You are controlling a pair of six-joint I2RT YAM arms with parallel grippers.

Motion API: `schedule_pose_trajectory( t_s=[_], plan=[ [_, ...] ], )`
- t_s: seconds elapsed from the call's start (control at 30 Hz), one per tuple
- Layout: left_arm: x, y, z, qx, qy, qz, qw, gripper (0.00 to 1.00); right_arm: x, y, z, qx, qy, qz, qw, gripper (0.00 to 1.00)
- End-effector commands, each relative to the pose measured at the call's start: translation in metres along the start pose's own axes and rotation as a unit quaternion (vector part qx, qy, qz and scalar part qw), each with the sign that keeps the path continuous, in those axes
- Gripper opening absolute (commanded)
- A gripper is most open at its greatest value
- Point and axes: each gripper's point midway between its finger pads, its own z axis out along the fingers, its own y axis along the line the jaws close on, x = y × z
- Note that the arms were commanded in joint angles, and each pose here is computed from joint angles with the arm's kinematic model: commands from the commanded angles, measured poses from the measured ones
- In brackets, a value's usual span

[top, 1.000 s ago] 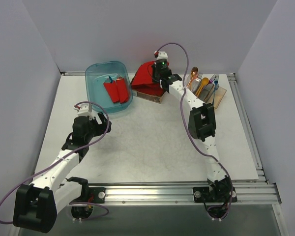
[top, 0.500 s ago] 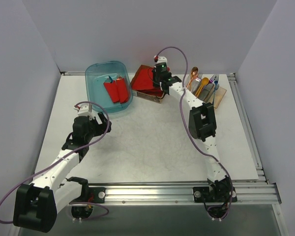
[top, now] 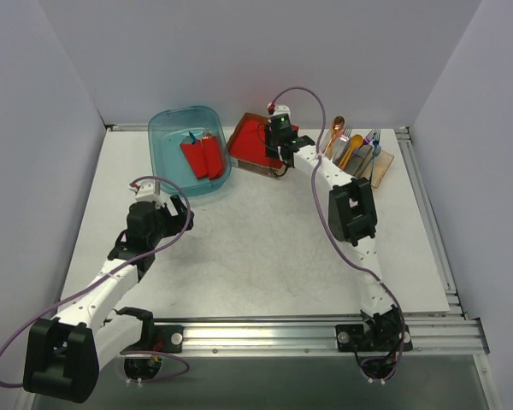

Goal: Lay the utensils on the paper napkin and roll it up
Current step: Place the napkin in the container, then move the napkin to the container.

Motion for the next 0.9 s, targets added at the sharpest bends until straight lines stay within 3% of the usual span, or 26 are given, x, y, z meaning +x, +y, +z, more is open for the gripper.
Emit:
schedule_pose_trajectory(
  t_s=[0.0,0.07,0.23,0.37,0.87],
  plan=[
    [-0.022,-0.012,0.001,0.017,-0.031,0.004,0.999,0.95,-0.042,0.001,-0.039,-0.007,-0.034,0.005,0.999,0.25],
    [-0.023,-0.012,0.0,0.017,-0.032,0.004,0.999,0.95,-0.045,0.0,-0.046,-0.007,-0.039,0.004,0.999,0.33],
    [-0.022,-0.012,0.001,0.017,-0.031,0.004,0.999,0.95,-0.038,-0.008,-0.058,0.01,-0.03,0.011,0.999,0.38],
    [-0.022,-0.013,0.001,0.019,-0.031,0.005,0.999,0.95,-0.039,-0.016,-0.07,0.033,-0.035,0.04,0.998,0.51],
    [-0.021,-0.013,0.0,0.017,-0.029,0.004,0.999,0.95,-0.002,-0.03,-0.067,0.043,0.022,0.184,0.982,0.52]
  ],
)
